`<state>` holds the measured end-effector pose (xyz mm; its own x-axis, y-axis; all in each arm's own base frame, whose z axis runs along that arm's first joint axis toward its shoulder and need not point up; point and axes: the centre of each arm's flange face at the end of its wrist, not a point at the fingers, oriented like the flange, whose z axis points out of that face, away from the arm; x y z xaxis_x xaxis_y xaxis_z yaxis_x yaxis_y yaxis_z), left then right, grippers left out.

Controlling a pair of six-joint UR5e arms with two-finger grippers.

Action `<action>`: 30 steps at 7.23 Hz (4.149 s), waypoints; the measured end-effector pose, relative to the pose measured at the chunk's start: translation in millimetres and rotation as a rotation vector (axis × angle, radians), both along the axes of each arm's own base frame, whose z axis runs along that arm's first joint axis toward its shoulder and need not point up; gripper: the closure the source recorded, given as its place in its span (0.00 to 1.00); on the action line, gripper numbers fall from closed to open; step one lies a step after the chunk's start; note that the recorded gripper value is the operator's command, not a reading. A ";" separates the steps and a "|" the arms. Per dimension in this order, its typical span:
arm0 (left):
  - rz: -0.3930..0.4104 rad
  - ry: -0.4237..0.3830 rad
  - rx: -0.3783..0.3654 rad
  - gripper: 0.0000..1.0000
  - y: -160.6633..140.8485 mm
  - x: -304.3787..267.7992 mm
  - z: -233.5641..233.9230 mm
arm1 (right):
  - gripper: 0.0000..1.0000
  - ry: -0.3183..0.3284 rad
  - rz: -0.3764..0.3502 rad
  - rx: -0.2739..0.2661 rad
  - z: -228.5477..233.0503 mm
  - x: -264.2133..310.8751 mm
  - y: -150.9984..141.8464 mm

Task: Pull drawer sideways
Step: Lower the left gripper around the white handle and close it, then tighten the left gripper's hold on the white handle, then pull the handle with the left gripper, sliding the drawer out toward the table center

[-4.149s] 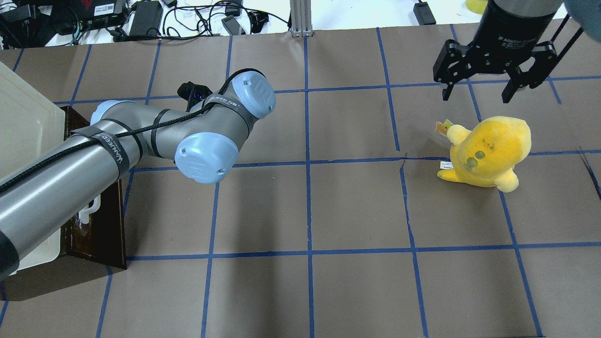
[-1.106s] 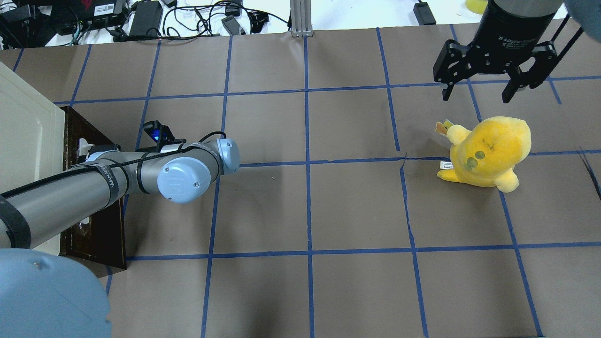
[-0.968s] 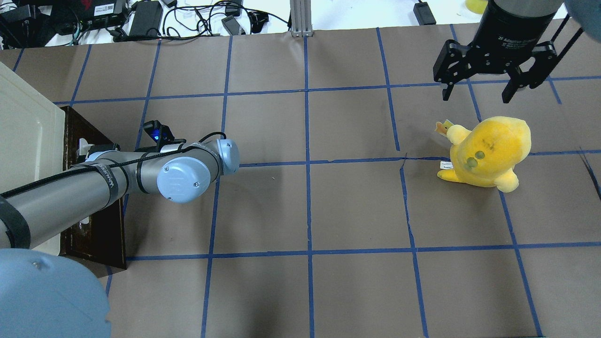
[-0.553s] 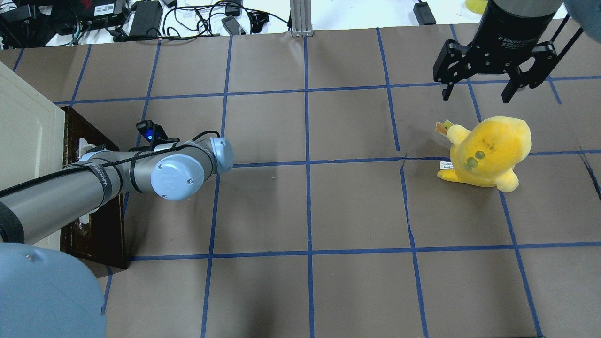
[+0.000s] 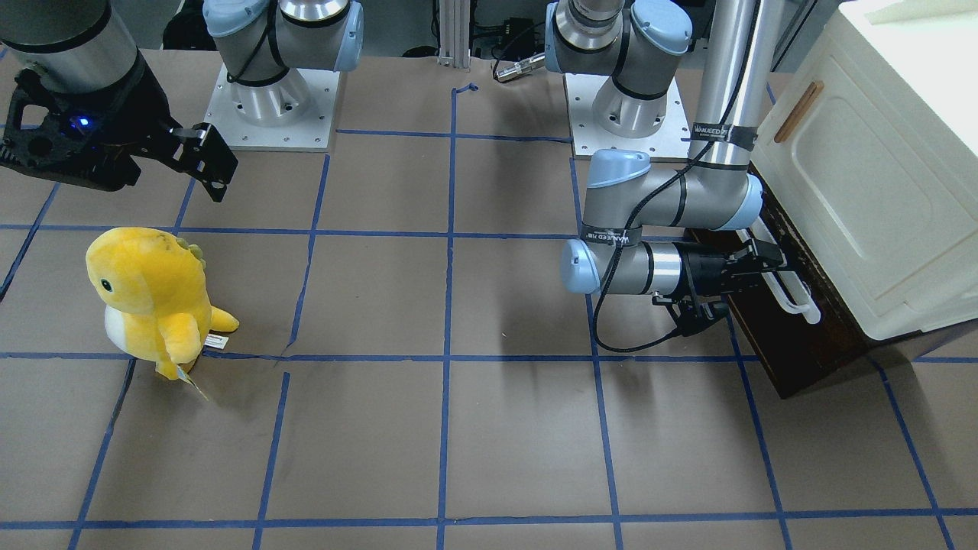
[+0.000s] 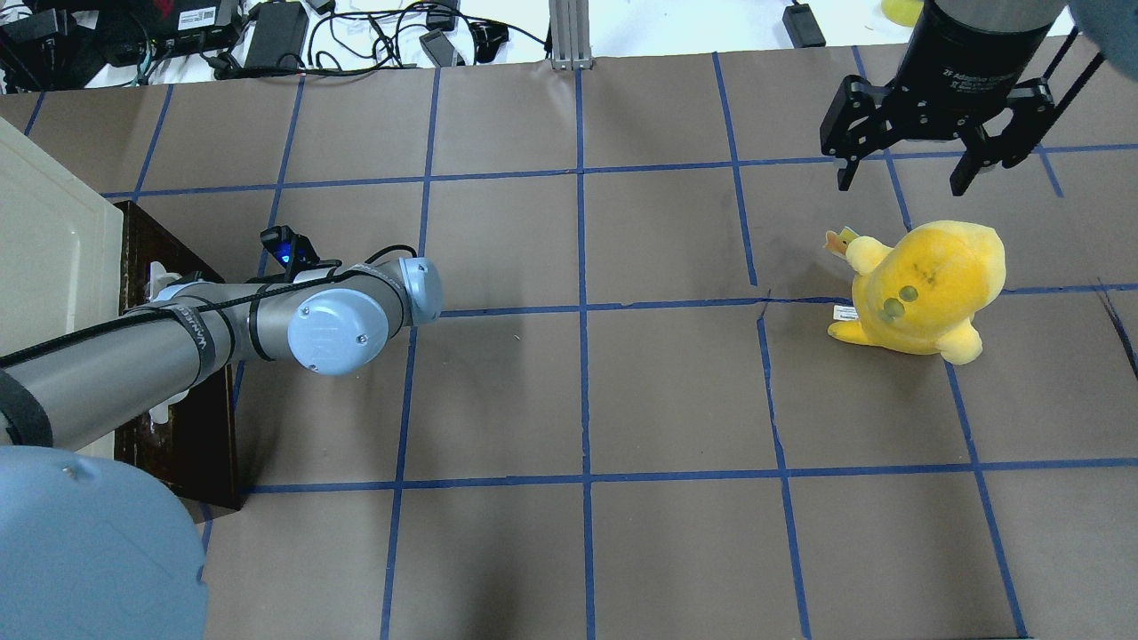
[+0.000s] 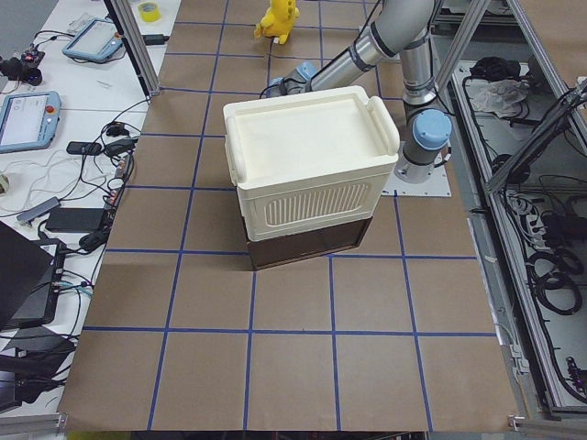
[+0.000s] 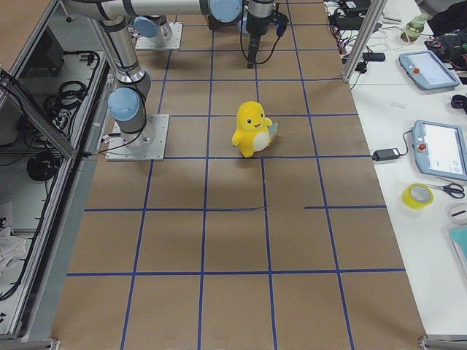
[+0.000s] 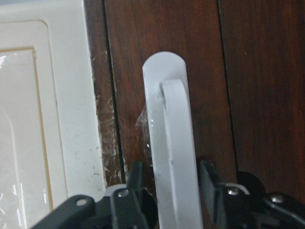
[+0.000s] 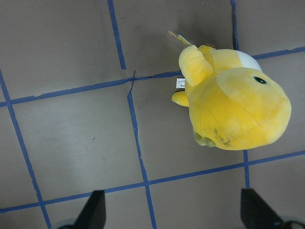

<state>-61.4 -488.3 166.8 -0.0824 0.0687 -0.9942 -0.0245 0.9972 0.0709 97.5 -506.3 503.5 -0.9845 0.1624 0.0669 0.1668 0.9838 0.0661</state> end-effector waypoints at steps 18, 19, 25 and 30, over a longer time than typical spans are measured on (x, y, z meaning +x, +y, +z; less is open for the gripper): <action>-0.050 0.011 0.052 0.96 -10.9 -27.3 1.7 | 0.00 0.000 -0.001 0.000 0.0 -0.3 0.0; -0.059 0.012 0.047 0.96 -12.2 -32.6 1.8 | 0.00 0.000 0.000 0.000 0.0 -0.2 0.0; -0.081 0.099 0.045 0.96 -26.4 -82.4 16.1 | 0.00 0.000 0.000 0.000 0.0 -0.1 0.0; -0.093 0.167 0.041 0.96 -31.3 -115.6 27.2 | 0.00 0.000 0.000 0.001 0.0 0.0 0.1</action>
